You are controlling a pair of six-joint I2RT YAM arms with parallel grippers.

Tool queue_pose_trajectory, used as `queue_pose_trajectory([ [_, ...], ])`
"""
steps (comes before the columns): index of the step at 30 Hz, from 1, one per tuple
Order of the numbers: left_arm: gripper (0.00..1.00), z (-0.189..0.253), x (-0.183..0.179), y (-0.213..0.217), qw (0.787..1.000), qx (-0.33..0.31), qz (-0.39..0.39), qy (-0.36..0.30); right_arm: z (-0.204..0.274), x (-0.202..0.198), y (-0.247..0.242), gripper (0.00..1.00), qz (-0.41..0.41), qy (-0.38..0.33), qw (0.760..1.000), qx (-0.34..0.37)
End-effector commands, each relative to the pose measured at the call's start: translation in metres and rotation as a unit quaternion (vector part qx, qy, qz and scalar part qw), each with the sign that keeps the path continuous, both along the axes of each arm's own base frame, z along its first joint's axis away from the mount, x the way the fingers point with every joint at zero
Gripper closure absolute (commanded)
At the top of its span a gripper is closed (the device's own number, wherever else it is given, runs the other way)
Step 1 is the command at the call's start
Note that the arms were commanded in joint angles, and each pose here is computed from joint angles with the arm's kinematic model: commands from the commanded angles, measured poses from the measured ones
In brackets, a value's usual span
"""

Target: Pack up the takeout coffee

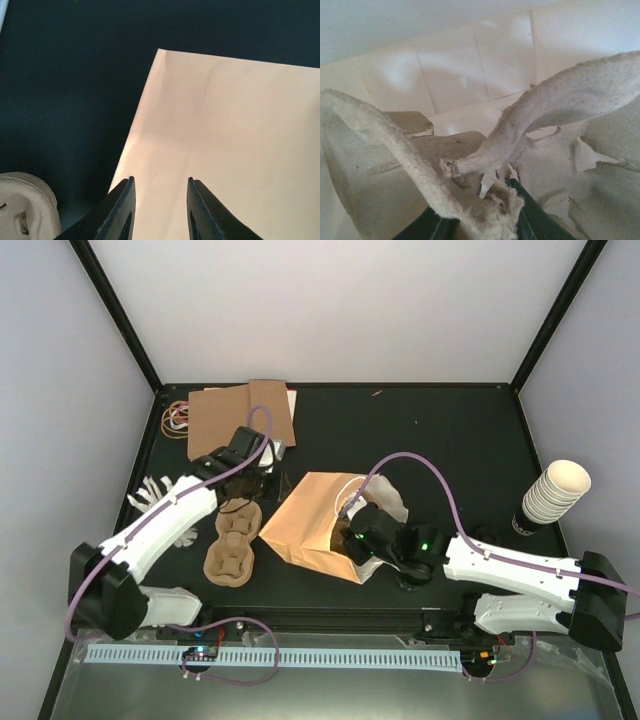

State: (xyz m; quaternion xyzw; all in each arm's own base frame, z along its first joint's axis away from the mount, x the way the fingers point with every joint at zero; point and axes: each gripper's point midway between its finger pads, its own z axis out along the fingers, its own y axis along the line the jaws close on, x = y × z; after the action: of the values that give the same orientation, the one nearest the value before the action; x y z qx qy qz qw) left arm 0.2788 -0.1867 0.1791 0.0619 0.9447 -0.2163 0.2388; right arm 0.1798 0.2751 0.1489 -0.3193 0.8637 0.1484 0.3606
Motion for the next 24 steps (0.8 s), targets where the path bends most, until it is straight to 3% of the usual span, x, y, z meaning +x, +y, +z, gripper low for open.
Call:
queue_pose_trajectory([
  [1,0.70,-0.004,0.012,-0.005,1.000,0.011,-0.011,0.025,0.010,-0.003,0.012,0.75,0.024,-0.012,0.999,0.026],
  [8,0.73,-0.026,0.022,0.001,0.998,0.034,-0.001,0.049,0.010,-0.007,0.017,0.75,0.038,-0.011,0.999,0.033],
  [14,0.98,-0.049,0.020,0.007,0.995,0.068,-0.007,0.078,0.011,-0.008,0.019,0.75,0.045,-0.012,0.998,0.035],
  [24,0.98,-0.076,0.022,0.013,0.987,0.109,-0.011,0.114,0.010,-0.011,0.021,0.75,0.053,-0.009,0.998,0.039],
])
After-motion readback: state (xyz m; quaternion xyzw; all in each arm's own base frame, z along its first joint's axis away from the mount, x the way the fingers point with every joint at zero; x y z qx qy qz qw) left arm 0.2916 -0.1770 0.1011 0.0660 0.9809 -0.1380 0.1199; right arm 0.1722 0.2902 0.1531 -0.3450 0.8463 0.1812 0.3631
